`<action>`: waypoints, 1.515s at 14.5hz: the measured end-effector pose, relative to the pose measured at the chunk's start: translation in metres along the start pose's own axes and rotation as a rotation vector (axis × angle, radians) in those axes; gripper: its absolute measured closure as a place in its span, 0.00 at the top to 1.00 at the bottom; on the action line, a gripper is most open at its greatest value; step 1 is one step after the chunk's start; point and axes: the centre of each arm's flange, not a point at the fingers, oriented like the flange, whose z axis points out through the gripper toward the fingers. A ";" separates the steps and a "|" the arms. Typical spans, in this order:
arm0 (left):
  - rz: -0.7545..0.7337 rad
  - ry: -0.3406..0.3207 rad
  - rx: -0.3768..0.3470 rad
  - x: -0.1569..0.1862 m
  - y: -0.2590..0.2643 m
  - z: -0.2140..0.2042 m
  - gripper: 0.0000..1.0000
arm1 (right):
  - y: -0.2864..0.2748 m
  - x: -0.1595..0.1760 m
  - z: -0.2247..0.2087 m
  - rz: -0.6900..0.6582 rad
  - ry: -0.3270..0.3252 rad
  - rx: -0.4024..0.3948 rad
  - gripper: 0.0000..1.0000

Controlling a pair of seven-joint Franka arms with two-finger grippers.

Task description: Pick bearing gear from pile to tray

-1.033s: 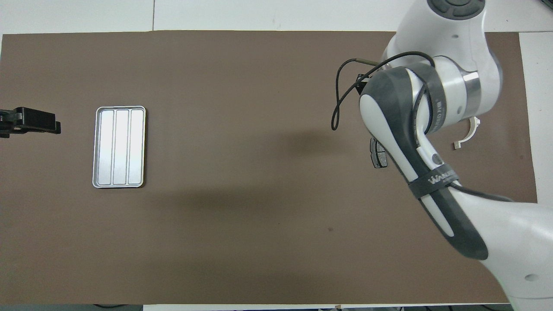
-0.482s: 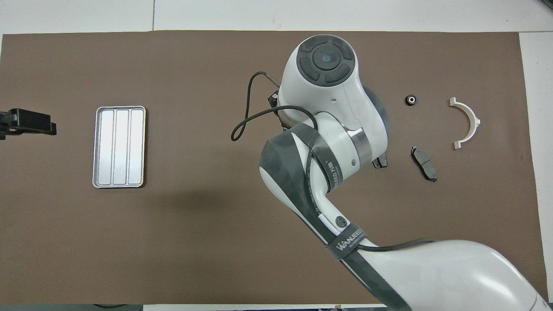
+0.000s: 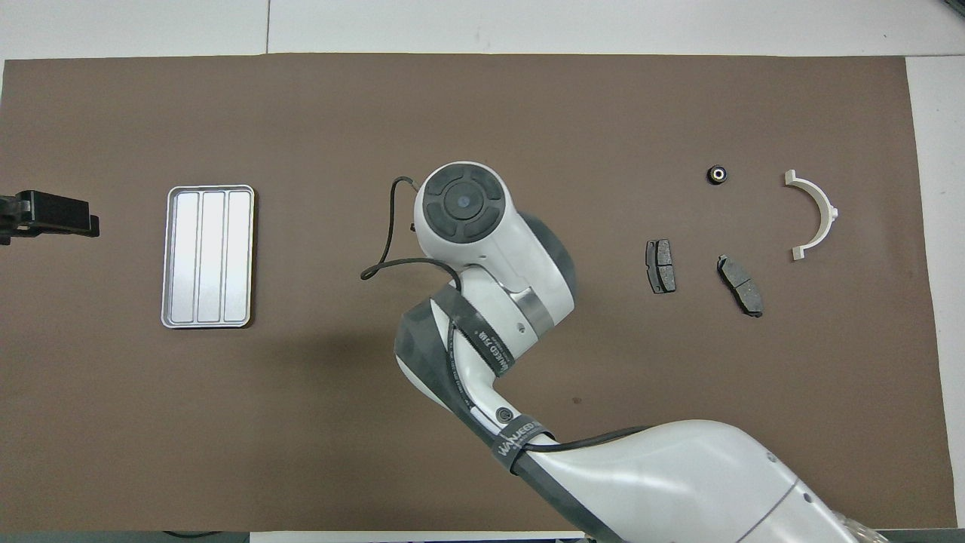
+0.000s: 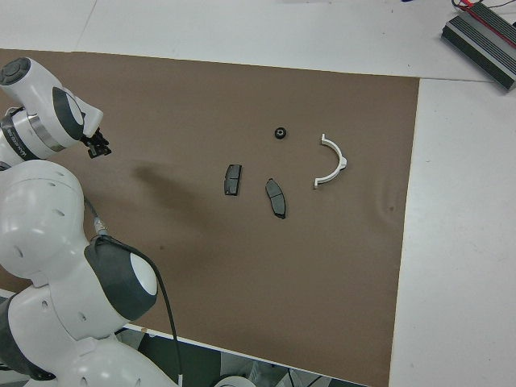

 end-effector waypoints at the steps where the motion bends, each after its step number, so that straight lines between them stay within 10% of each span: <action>1: 0.001 0.002 0.000 0.000 0.000 0.000 1.00 | 0.000 -0.009 0.018 0.000 0.007 -0.004 0.23; 12: 0.005 0.012 -0.001 0.001 0.002 0.006 1.00 | 0.000 -0.018 0.071 -0.017 0.003 0.050 0.24; 20: 0.039 -0.019 -0.002 -0.012 0.024 0.019 1.00 | -0.006 0.017 0.047 -0.003 0.049 -0.017 1.00; 22: 0.017 -0.025 -0.002 -0.017 0.045 0.022 1.00 | -0.012 0.058 0.020 -0.043 0.057 -0.029 1.00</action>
